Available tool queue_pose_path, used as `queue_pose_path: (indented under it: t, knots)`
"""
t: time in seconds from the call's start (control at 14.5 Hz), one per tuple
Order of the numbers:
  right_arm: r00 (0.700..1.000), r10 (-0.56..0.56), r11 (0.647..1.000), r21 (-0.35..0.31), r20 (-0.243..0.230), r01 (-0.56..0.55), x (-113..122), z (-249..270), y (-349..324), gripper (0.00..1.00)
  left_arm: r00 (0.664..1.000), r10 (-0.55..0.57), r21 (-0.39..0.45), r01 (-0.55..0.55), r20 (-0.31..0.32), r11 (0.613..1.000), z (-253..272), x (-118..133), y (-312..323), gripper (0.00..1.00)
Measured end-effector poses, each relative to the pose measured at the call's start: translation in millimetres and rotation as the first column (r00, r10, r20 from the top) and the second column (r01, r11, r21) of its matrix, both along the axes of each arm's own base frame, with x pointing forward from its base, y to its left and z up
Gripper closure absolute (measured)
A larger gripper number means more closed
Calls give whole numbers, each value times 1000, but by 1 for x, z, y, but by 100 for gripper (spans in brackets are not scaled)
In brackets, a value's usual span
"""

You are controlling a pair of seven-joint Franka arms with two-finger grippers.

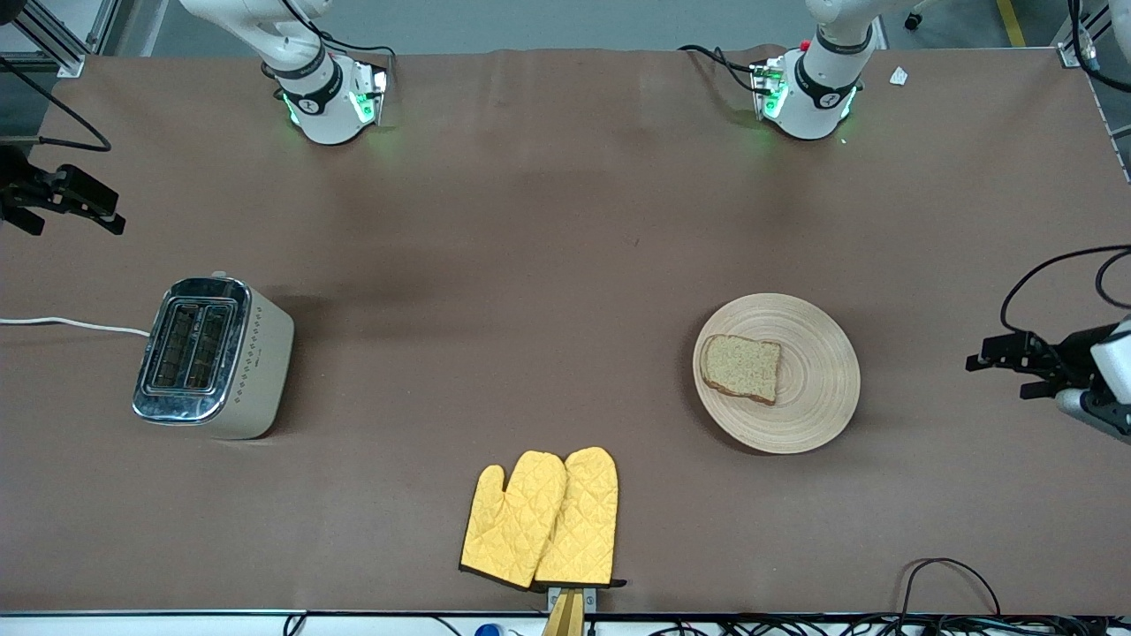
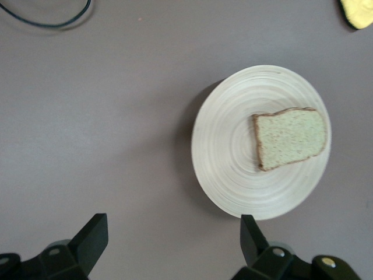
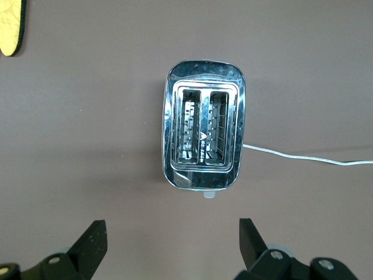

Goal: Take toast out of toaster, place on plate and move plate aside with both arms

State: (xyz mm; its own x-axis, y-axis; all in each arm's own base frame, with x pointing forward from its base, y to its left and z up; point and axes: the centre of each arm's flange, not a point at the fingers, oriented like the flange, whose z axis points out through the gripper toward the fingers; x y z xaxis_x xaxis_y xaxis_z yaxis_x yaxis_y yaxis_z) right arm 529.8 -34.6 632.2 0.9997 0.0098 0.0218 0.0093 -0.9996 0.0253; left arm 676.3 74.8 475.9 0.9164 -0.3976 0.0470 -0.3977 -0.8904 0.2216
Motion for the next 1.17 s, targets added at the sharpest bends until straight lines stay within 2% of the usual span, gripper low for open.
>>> queue_pose_path:
  t: [0.28,0.48,0.69,0.9,1.17]
  knots:
    - [1000,-2,1000,-2,29,2,0,15,-1,0,998,65,74,-65,15,995,64,-23,-34,0]
    - [1000,-7,1000,-1,29,7,0,16,-4,0,987,160,148,-160,12,976,108,-47,-76,0]
    - [1000,-12,1000,-1,27,12,0,15,-6,0,973,230,175,-228,9,958,146,-77,-103,0]
    - [1000,-13,1000,-1,25,13,1,14,-7,0,969,245,187,-244,17,952,158,-93,-105,0]
    - [1000,-16,1000,-1,24,16,1,14,-9,0,969,248,191,-246,16,950,158,-96,-104,0]
